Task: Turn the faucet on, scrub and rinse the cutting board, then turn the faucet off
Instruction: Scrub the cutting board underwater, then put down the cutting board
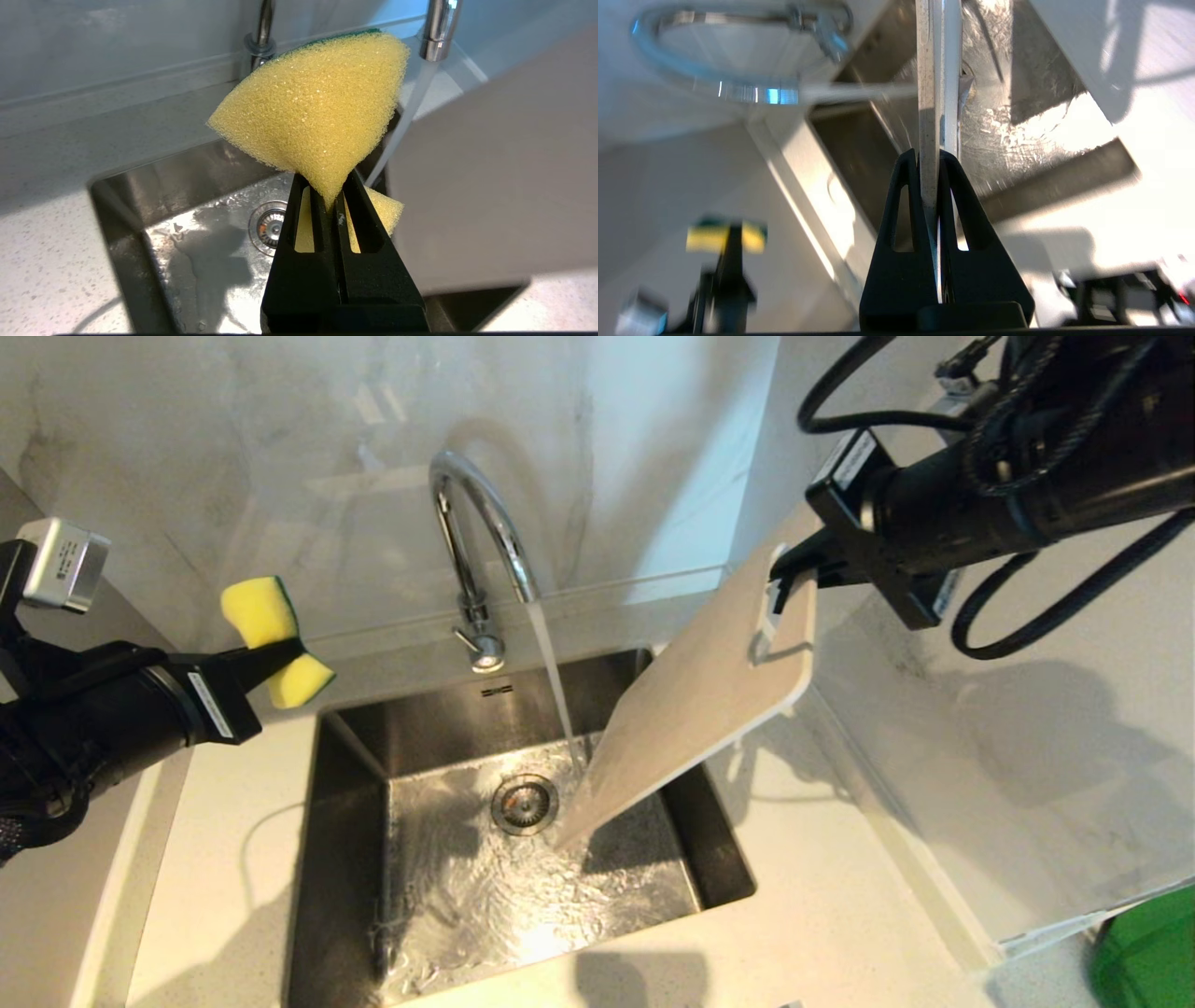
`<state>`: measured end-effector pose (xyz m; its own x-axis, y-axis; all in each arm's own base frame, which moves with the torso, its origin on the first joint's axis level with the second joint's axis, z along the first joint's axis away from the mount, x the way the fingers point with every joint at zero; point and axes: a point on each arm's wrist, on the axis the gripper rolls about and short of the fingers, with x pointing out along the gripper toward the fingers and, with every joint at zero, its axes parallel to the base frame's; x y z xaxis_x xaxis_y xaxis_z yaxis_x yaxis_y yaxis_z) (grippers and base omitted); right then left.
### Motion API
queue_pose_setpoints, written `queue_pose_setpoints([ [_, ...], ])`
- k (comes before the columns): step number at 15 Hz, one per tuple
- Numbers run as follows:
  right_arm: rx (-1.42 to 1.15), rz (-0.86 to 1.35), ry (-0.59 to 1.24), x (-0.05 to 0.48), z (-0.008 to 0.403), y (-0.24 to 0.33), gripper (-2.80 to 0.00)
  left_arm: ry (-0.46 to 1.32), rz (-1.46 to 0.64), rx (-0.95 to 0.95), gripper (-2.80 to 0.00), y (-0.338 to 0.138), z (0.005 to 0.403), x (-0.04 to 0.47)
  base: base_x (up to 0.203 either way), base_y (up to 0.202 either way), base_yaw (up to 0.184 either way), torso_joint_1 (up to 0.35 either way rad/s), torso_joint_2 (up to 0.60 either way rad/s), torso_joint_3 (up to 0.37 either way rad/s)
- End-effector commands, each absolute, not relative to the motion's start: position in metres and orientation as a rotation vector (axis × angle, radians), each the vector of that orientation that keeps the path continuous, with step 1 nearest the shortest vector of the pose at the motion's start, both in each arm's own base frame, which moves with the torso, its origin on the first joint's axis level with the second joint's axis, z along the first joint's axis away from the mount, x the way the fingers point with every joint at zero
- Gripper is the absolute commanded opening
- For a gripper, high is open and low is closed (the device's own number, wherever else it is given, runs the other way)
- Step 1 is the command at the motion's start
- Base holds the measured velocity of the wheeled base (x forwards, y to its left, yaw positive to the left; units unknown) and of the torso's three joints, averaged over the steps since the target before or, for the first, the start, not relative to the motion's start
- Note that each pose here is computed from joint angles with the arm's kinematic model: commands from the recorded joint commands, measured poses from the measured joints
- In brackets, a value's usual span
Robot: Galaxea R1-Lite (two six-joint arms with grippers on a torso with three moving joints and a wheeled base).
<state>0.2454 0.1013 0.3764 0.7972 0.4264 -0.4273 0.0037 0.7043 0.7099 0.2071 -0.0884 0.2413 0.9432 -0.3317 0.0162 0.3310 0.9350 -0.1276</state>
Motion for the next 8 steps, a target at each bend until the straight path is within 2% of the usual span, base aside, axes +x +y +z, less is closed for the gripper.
queue_pose_setpoints([
  [1,0.773,0.273,0.587,0.194,0.398,0.082,-2.80,-0.004,-0.343,-0.131,-2.80,-0.089,0.243,0.207,0.000,0.000,0.000,0.000,0.00,0.000],
  [8,0.760,0.243,0.641,0.147,0.390,0.062,-2.80,-0.007,-0.342,-0.121,-2.80,-0.088,0.244,0.206,0.000,0.000,0.000,0.000,0.00,0.000],
])
